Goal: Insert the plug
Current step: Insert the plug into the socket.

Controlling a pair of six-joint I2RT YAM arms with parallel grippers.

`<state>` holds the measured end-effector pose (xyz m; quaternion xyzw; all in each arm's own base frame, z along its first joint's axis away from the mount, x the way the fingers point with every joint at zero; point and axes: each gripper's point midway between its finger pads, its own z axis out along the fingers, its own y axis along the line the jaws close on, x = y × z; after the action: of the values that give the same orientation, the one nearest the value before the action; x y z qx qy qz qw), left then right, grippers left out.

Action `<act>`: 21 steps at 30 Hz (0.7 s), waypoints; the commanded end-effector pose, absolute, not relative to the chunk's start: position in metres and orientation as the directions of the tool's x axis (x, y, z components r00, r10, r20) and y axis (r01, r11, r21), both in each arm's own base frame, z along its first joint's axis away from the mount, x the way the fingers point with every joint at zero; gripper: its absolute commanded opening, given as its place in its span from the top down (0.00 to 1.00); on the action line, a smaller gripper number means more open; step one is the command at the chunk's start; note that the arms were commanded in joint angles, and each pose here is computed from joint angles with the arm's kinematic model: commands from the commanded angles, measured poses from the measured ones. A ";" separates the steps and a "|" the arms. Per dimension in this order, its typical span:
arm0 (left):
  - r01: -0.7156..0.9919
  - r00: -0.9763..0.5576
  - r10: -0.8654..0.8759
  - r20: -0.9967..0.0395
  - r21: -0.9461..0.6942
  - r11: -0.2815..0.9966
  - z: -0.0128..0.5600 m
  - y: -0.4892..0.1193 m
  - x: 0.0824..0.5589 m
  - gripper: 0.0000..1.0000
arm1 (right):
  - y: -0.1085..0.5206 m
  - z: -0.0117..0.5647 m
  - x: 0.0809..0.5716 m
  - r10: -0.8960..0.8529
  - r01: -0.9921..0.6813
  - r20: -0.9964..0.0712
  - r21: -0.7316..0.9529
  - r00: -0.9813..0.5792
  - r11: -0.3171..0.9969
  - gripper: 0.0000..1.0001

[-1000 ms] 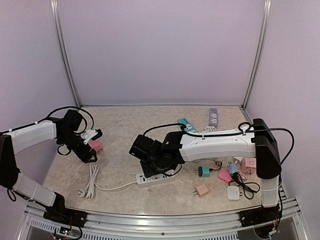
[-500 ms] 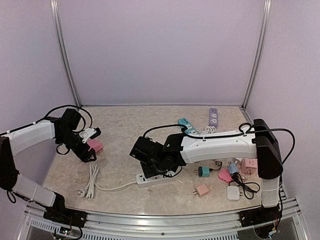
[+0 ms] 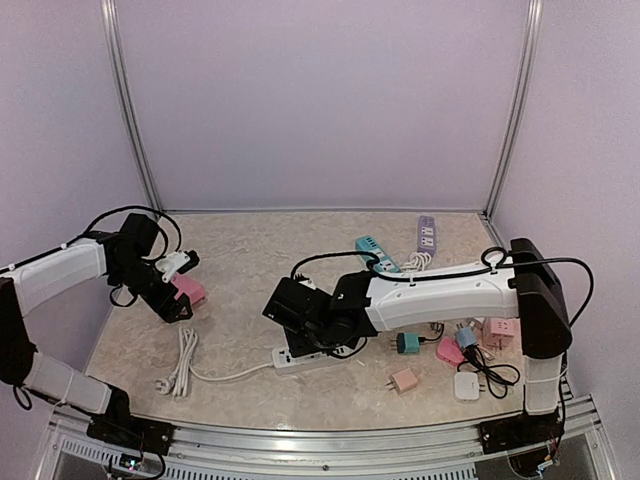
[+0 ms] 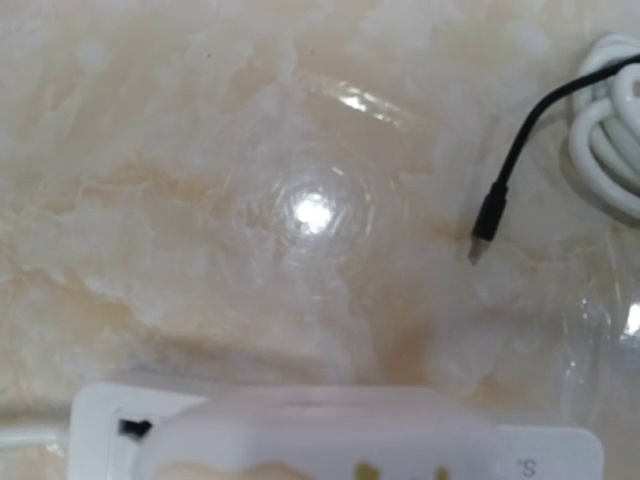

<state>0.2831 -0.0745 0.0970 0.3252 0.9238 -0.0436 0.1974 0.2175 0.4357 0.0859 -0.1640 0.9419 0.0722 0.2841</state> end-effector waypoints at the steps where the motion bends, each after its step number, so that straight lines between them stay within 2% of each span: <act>1: 0.604 -0.699 0.568 -0.434 0.064 0.794 0.114 -0.074 0.292 0.04 | 0.368 0.005 0.199 -0.412 -0.351 -0.393 -0.221 -0.822 0.910 1.00; 10: 0.594 -0.698 0.557 -0.449 0.072 0.801 0.118 -0.073 0.297 0.02 | 0.358 -0.015 0.196 -0.537 -0.449 -0.327 -0.310 -0.778 0.838 1.00; 12: 0.590 -0.699 0.554 -0.452 0.072 0.804 0.118 -0.072 0.298 0.02 | 0.355 -0.025 0.192 -0.534 -0.460 -0.285 -0.288 -0.796 0.840 1.00; 17: 0.589 -0.699 0.554 -0.452 0.076 0.805 0.119 -0.071 0.299 0.03 | 0.351 -0.037 0.189 -0.512 -0.446 -0.271 -0.272 -0.815 0.853 1.00; 21: 0.581 -0.704 0.547 -0.453 0.076 0.810 0.118 -0.069 0.299 0.03 | 0.331 -0.063 0.173 -0.420 -0.378 -0.227 -0.207 -0.879 0.902 1.00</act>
<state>0.2921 -0.0722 0.1074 0.3165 0.9235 -0.0402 0.2131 0.2210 0.4293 0.0614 -0.1898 0.9256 0.0530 0.3231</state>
